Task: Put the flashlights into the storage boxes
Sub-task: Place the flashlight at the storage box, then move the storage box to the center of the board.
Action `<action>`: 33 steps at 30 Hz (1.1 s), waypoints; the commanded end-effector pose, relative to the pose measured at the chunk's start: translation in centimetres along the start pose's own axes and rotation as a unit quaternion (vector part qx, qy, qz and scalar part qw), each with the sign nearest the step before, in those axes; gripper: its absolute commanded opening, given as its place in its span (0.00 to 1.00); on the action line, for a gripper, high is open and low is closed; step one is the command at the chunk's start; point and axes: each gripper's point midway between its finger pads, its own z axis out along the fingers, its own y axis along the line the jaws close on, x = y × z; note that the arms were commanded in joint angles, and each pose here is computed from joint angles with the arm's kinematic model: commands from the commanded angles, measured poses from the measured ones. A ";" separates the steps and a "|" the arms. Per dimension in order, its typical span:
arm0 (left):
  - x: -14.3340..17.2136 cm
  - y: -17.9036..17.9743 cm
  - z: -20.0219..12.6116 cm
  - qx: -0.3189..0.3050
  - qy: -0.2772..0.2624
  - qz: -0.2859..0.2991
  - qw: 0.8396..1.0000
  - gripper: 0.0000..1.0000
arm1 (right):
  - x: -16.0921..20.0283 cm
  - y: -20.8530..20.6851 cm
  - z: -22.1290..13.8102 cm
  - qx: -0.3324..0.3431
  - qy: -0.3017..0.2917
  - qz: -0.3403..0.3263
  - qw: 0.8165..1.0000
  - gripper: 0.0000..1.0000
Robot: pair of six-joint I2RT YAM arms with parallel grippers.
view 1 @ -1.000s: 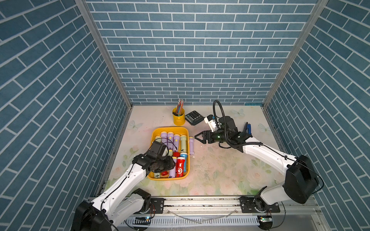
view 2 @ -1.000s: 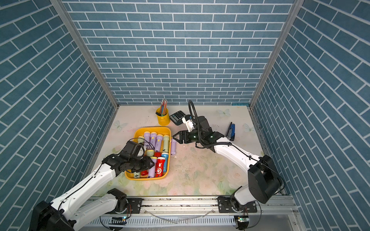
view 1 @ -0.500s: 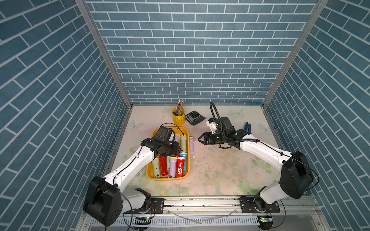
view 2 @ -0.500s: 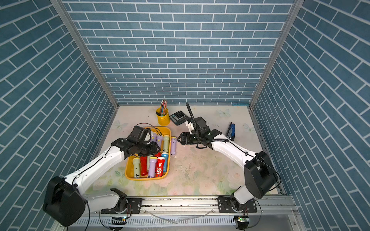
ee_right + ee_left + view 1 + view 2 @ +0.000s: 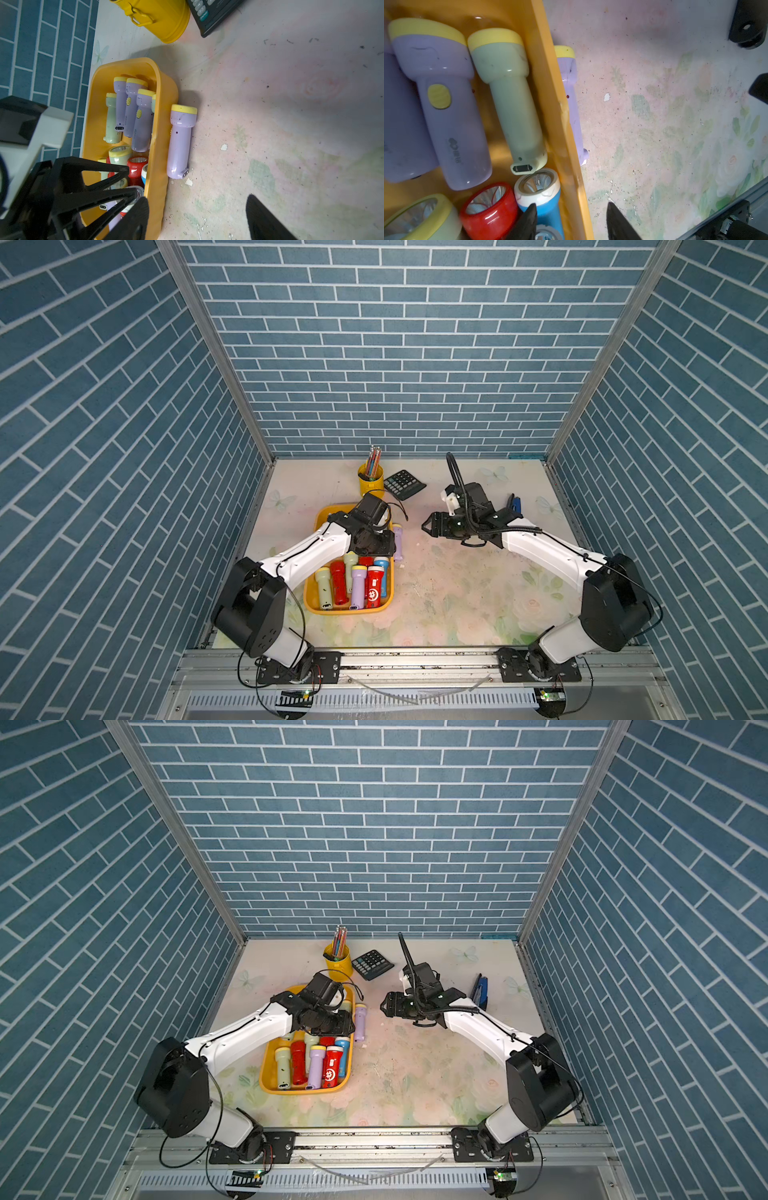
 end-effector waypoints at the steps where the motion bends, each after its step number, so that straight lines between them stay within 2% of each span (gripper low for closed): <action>1: -0.3 -0.3 0.4 -0.010 0.007 0.012 1.000 0.56 | 0.8 -0.6 0.1 0.009 0.008 0.010 1.000 0.75; 5: -0.4 -0.1 1.3 -0.021 0.017 0.015 1.000 0.57 | 1.0 -0.7 0.2 0.009 0.011 0.011 1.000 0.74; 12: 0.4 2.0 2.4 -0.084 0.059 0.021 0.995 0.55 | 1.0 -0.7 0.0 0.009 0.009 0.007 1.000 0.73; 25: 1.5 5.3 0.7 -0.117 0.047 -0.003 0.992 0.53 | 2.8 -1.0 2.0 0.031 0.061 0.012 0.998 0.69; 33: 0.9 5.5 -0.4 -0.101 0.025 -0.012 0.995 0.55 | 3.9 -0.2 3.7 0.053 0.090 0.008 0.994 0.69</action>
